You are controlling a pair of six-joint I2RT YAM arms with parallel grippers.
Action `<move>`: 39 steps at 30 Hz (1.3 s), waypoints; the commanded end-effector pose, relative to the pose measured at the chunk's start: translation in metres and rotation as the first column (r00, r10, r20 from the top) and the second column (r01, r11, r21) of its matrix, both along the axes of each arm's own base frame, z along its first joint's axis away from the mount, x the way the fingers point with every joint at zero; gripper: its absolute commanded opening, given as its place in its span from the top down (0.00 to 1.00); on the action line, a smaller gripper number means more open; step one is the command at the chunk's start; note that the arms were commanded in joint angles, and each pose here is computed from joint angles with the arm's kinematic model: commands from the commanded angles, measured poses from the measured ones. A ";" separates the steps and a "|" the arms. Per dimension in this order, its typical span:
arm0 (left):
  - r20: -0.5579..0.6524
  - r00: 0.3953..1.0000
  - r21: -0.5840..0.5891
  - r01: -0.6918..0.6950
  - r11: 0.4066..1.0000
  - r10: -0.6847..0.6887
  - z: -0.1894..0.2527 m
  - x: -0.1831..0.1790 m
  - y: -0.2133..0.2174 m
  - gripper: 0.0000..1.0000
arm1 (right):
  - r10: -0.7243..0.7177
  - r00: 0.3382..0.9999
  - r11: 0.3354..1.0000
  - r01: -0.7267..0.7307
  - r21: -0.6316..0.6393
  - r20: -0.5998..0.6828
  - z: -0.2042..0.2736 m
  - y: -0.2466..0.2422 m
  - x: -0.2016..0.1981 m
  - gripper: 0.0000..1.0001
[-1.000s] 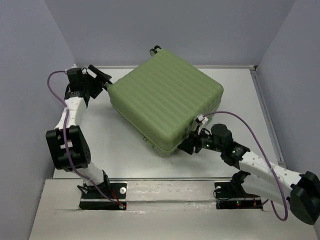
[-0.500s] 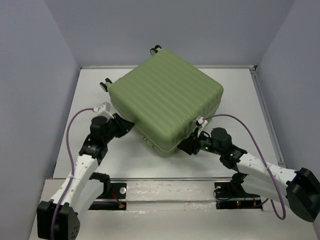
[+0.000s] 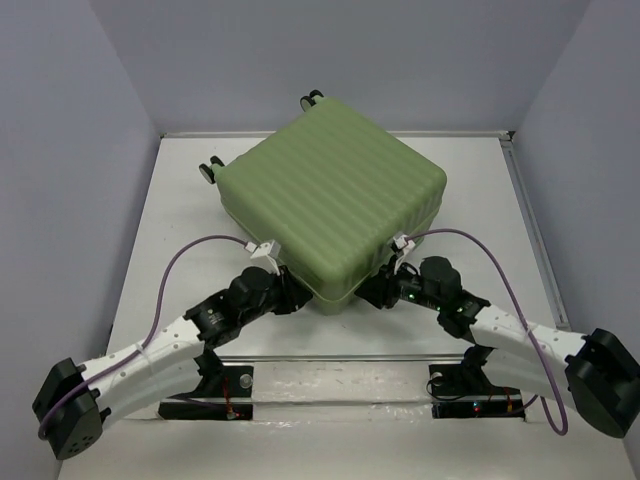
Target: Pack the luggage
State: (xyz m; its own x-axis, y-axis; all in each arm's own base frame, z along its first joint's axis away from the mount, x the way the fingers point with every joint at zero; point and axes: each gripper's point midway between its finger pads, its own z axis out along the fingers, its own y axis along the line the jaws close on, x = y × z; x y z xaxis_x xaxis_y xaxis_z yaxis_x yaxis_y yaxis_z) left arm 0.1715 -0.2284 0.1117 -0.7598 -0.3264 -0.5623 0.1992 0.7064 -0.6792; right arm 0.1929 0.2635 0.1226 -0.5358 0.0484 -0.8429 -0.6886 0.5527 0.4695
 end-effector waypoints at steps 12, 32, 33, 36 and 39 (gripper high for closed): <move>0.141 0.990 -0.109 -0.014 0.994 0.029 0.053 0.026 -0.056 0.74 | -0.082 0.997 0.996 0.082 0.029 0.005 0.009 0.005 -0.010 0.93; 0.195 0.980 -0.122 0.065 0.990 -0.040 0.092 0.055 -0.131 0.68 | -0.569 0.820 0.822 0.570 0.003 -0.062 0.023 0.036 -0.030 0.93; 0.194 0.980 -0.094 0.049 0.994 -0.030 0.094 0.053 -0.118 0.62 | -0.612 0.789 0.790 0.613 0.011 -0.045 0.024 0.036 -0.023 0.93; 0.178 0.984 -0.011 0.015 1.000 -0.013 0.095 0.048 -0.075 0.19 | -0.684 0.729 0.727 0.685 0.044 -0.030 0.029 0.031 -0.012 0.93; 0.159 0.984 0.026 -0.082 0.996 0.077 0.098 0.062 -0.015 0.03 | -0.688 0.725 0.724 0.689 0.040 -0.026 0.027 0.030 -0.012 0.93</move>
State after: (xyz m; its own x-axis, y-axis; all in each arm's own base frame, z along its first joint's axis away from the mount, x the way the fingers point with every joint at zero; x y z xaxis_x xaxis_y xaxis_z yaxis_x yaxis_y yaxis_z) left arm 0.2047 -0.2921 0.1410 -0.7477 -0.2330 -0.6218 0.2496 0.7691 -0.5884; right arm 0.1828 0.2731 0.1199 -0.3764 0.2626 -0.8885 -0.1565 0.9272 0.3404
